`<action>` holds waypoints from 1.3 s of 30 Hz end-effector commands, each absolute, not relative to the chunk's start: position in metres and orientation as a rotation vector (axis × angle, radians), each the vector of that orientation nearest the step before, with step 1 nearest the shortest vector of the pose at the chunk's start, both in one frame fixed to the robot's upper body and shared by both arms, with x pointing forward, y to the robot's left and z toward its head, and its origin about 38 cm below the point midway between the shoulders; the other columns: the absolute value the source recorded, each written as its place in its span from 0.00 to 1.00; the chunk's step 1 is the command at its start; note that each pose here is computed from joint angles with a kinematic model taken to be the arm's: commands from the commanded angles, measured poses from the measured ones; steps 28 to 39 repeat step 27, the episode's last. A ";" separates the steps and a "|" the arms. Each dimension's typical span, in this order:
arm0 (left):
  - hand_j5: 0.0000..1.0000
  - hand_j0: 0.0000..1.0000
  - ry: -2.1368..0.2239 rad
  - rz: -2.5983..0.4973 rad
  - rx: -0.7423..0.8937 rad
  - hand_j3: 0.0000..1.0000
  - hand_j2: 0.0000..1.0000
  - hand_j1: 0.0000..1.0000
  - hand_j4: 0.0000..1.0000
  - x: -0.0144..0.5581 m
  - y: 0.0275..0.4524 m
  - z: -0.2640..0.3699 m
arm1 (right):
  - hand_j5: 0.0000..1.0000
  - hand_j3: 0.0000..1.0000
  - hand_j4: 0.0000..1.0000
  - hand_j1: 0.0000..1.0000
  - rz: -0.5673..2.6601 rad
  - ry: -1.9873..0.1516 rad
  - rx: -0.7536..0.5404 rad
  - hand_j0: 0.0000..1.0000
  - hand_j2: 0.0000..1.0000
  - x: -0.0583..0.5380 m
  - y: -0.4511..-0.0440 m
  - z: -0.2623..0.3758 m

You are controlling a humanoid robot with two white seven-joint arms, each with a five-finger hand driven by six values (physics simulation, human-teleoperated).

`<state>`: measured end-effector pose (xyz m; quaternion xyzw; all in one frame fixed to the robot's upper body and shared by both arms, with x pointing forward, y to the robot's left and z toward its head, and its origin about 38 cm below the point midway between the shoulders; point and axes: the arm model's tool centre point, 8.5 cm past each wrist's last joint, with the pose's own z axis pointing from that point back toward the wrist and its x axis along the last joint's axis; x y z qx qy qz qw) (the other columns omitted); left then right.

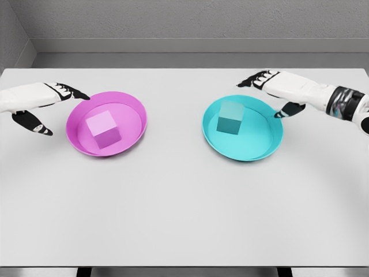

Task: Place the blocks in the corresponding plates according to their colors

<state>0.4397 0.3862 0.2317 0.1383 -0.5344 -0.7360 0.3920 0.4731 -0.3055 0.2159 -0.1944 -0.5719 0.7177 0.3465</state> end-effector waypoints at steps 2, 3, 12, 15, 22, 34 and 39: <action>1.00 1.00 -1.361 -1.862 0.351 1.00 1.00 1.00 1.00 0.440 0.387 0.233 | 1.00 1.00 1.00 1.00 1.784 -1.481 -0.573 1.00 1.00 0.471 -0.339 0.230; 1.00 1.00 -1.361 -1.862 0.351 1.00 1.00 1.00 1.00 0.440 0.387 0.233 | 1.00 1.00 1.00 1.00 1.752 -1.471 -0.596 1.00 1.00 0.469 -0.353 0.232; 1.00 1.00 -1.345 -1.856 0.354 1.00 1.00 1.00 1.00 0.439 0.391 0.230 | 1.00 1.00 1.00 1.00 1.726 -1.428 -0.633 1.00 1.00 0.462 -0.379 0.233; 1.00 1.00 -1.325 -1.835 0.366 1.00 1.00 1.00 1.00 0.439 0.402 0.228 | 1.00 1.00 1.00 1.00 1.726 -1.428 -0.624 1.00 1.00 0.461 -0.378 0.230; 1.00 1.00 -1.298 -1.799 0.386 1.00 1.00 1.00 1.00 0.441 0.416 0.225 | 1.00 1.00 1.00 1.00 1.728 -1.426 -0.624 1.00 1.00 0.461 -0.378 0.230; 1.00 1.00 -1.300 -1.799 0.385 1.00 1.00 1.00 1.00 0.441 0.416 0.225 | 1.00 1.00 1.00 1.00 1.727 -1.422 -0.624 1.00 1.00 0.461 -0.379 0.229; 1.00 1.00 -1.300 -1.799 0.385 1.00 1.00 1.00 1.00 0.441 0.416 0.225 | 1.00 1.00 1.00 1.00 1.727 -1.422 -0.624 1.00 1.00 0.461 -0.379 0.229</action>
